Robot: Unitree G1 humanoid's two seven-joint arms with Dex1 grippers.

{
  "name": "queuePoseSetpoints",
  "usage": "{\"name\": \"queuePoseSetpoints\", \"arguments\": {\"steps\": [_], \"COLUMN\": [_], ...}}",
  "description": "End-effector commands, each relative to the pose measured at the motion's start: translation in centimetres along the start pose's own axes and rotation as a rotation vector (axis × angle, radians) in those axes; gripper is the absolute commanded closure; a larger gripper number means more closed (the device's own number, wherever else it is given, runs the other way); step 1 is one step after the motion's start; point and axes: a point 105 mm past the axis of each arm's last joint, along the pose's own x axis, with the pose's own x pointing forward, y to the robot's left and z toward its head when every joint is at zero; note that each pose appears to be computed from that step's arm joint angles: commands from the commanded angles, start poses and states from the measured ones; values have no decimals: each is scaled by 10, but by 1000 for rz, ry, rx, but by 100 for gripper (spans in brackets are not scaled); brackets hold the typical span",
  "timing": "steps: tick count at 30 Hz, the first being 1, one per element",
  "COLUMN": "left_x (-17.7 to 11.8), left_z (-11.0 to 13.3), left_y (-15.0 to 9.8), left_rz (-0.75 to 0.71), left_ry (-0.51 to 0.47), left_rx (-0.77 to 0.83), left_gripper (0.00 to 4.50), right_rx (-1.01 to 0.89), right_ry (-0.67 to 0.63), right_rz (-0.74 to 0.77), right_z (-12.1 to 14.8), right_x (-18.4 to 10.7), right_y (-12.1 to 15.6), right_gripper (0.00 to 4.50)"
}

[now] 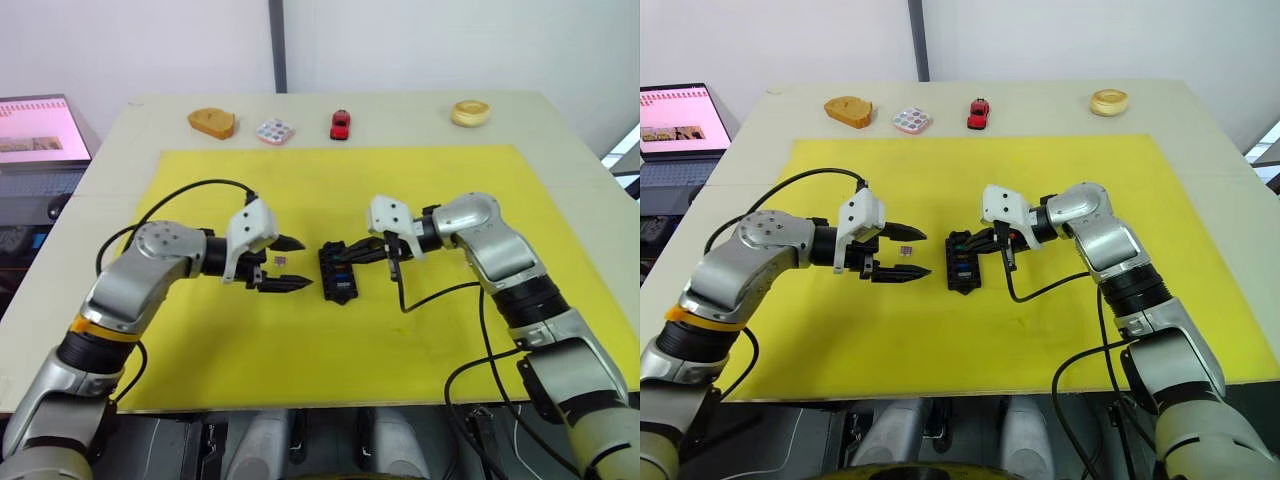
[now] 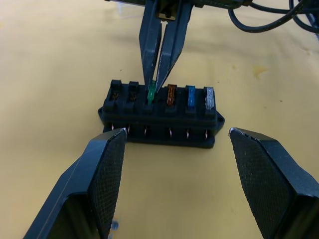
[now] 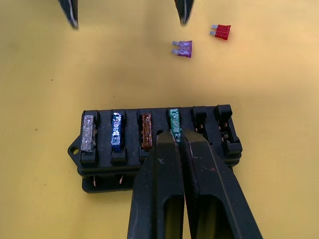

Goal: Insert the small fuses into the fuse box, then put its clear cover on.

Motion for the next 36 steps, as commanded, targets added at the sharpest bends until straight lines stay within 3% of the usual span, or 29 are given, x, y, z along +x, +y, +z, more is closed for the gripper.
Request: {"name": "queuePoseSetpoints", "arguments": {"steps": [1,18,21,36], "left_x": [3,16,15,5], "left_z": [5,3,3,-1], "left_y": [3,11,10,11], "left_rz": [-9,-16,-18,12], "left_ry": [0,16,14,18], "left_rx": [53,44,41,15], "left_gripper": [105,105,100,100], "right_rx": [-16,-17,-28,3], "right_ry": [36,39,7,-63], "right_rz": [-6,1,-5,-18], "right_z": [1,3,8,26], "right_x": [0,0,0,-22], "right_y": [-1,1,0,-3], "right_gripper": [450,450,364,364]}}
